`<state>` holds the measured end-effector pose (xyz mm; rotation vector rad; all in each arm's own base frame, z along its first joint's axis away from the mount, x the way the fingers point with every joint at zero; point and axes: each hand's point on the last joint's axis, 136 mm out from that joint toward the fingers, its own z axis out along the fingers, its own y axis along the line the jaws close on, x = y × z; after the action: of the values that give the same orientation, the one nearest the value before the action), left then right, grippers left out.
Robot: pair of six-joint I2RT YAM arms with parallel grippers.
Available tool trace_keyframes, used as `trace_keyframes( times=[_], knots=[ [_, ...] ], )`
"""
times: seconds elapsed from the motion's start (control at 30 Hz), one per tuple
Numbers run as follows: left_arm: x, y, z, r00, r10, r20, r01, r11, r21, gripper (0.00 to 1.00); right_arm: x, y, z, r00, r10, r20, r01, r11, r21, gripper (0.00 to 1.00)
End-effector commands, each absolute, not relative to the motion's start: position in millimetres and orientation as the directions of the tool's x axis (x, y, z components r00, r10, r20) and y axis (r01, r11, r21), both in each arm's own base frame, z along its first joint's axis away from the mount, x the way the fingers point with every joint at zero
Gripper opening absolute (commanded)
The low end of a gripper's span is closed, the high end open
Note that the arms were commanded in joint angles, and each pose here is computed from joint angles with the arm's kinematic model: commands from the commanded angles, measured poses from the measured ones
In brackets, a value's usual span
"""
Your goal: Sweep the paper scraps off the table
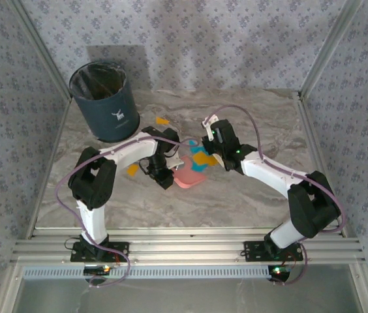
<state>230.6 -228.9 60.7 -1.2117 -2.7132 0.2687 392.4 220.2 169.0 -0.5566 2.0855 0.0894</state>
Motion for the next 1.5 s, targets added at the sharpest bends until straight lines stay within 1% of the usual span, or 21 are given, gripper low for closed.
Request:
trace_keyframes(
  times=[0.0,0.63,0.9,1.07,1.17,1.33,1.47],
  knots=[
    [227.9,-227.5,62.6,-0.660,0.744,0.102,0.715,0.664,-0.221,0.00,380.5,233.4,173.9,-0.472,-0.348,-0.810,-0.471,0.876,-0.101,0.00],
    [229.3,-226.0,60.2,-0.661,0.742,0.112,0.714,0.667,-0.210,0.00,351.0,271.8,190.3,-0.453,-0.367,-0.812,-0.598,0.801,-0.028,0.00],
    [231.0,-224.2,60.0,-0.664,0.739,0.113,0.713,0.672,-0.201,0.00,341.9,275.5,199.5,-0.439,-0.361,-0.822,-0.618,0.786,-0.015,0.00],
    [233.6,-222.2,60.2,-0.671,0.733,0.113,0.709,0.679,-0.192,0.00,341.5,272.1,212.3,-0.402,-0.336,-0.852,-0.609,0.793,-0.025,0.00],
    [237.3,-219.2,60.6,-0.682,0.722,0.113,0.700,0.690,-0.182,0.00,347.6,260.5,218.0,-0.383,-0.311,-0.870,-0.552,0.832,-0.054,0.00],
    [243.5,-213.9,62.6,-0.699,0.707,0.107,0.689,0.706,-0.167,0.00,363.9,229.7,222.6,-0.392,-0.245,-0.887,-0.370,0.924,-0.092,0.00],
    [247.1,-209.9,64.1,-0.711,0.695,0.103,0.678,0.718,-0.158,0.00,372.5,218.5,218.5,-0.403,-0.224,-0.887,-0.303,0.948,-0.102,0.00]
  ],
)
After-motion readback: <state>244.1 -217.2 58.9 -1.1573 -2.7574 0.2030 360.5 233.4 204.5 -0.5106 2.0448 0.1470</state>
